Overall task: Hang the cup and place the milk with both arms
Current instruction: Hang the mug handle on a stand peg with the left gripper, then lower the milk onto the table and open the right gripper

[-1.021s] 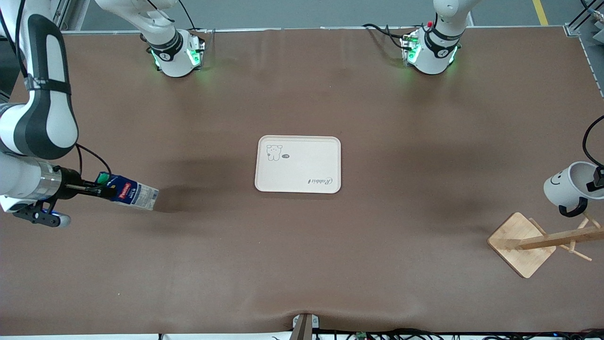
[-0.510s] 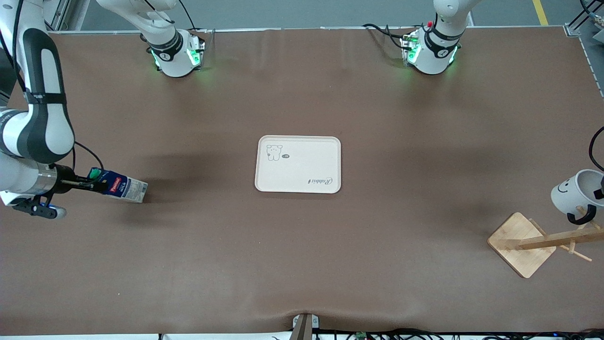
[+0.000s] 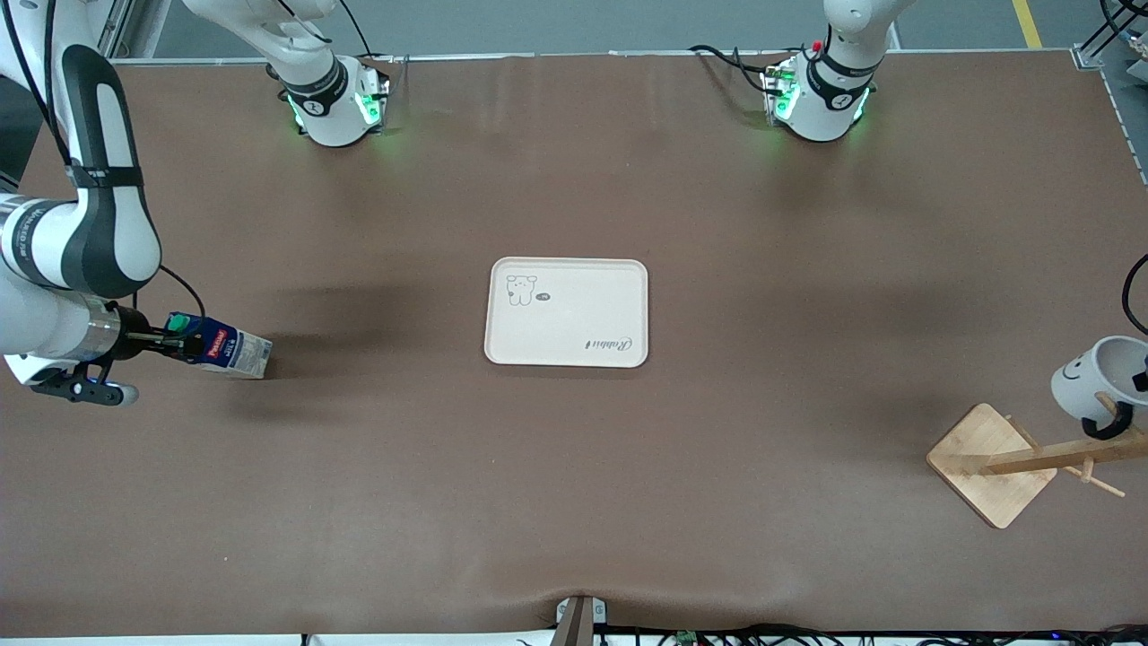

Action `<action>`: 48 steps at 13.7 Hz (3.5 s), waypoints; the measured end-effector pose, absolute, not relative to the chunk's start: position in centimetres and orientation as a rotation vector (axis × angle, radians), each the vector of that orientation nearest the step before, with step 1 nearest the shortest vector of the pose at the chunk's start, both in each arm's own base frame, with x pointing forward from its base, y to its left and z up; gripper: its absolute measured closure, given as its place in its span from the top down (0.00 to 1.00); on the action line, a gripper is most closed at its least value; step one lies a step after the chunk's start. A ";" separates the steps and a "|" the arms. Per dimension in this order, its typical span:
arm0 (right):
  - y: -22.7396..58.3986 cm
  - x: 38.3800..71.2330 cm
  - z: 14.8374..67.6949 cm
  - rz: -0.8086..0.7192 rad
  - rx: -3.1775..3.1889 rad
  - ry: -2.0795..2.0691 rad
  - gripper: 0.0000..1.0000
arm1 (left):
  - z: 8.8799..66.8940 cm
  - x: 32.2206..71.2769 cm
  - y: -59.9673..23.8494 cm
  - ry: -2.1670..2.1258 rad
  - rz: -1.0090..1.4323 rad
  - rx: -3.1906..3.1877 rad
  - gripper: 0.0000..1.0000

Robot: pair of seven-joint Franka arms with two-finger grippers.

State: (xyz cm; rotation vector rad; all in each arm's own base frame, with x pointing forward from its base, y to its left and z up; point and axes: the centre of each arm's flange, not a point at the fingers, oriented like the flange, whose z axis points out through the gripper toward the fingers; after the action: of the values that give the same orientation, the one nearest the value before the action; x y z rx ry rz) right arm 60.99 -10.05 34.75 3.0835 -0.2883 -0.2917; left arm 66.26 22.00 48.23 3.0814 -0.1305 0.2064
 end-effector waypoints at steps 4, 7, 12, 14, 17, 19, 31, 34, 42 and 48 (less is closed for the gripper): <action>-10.6 61.4 34.2 -0.105 3.095 -0.210 0.59 | 49.0 66.5 21.6 -0.051 0.230 3.081 0.61; -11.3 61.1 33.8 -0.071 3.095 -0.190 0.75 | 51.2 66.5 20.5 -0.020 0.270 3.086 0.93; -11.3 60.6 33.0 -0.085 3.096 -0.185 1.00 | 55.4 65.4 13.4 0.078 0.178 3.093 1.00; -11.3 60.7 33.0 -0.082 3.096 -0.184 1.00 | 57.2 64.7 9.9 0.097 0.139 3.101 1.00; -11.3 60.8 33.2 -0.067 3.095 -0.182 1.00 | 59.8 62.8 6.5 0.156 0.071 3.118 1.00; -11.3 61.3 33.9 -0.035 3.094 -0.179 1.00 | 61.8 61.4 5.2 0.164 0.060 3.131 1.00; -7.6 62.1 42.9 -0.360 3.102 -0.073 1.00 | 67.1 54.4 2.7 0.011 0.037 3.174 1.00; -6.8 62.5 47.8 -0.362 3.098 -0.054 1.00 | 67.5 52.5 2.4 0.007 0.000 3.168 1.00; -4.6 64.3 54.5 -0.123 3.099 0.007 1.00 | 67.5 51.6 1.6 0.004 -0.031 3.146 1.00; -3.1 62.1 58.7 -0.163 3.104 0.091 1.00 | 67.4 51.6 0.0 0.004 -0.035 3.148 1.00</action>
State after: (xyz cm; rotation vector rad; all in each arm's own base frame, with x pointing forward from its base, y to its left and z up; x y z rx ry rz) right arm 62.13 -3.15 58.66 3.1037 0.0905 -0.1631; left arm 51.58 0.00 67.41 3.1480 0.0039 -0.0349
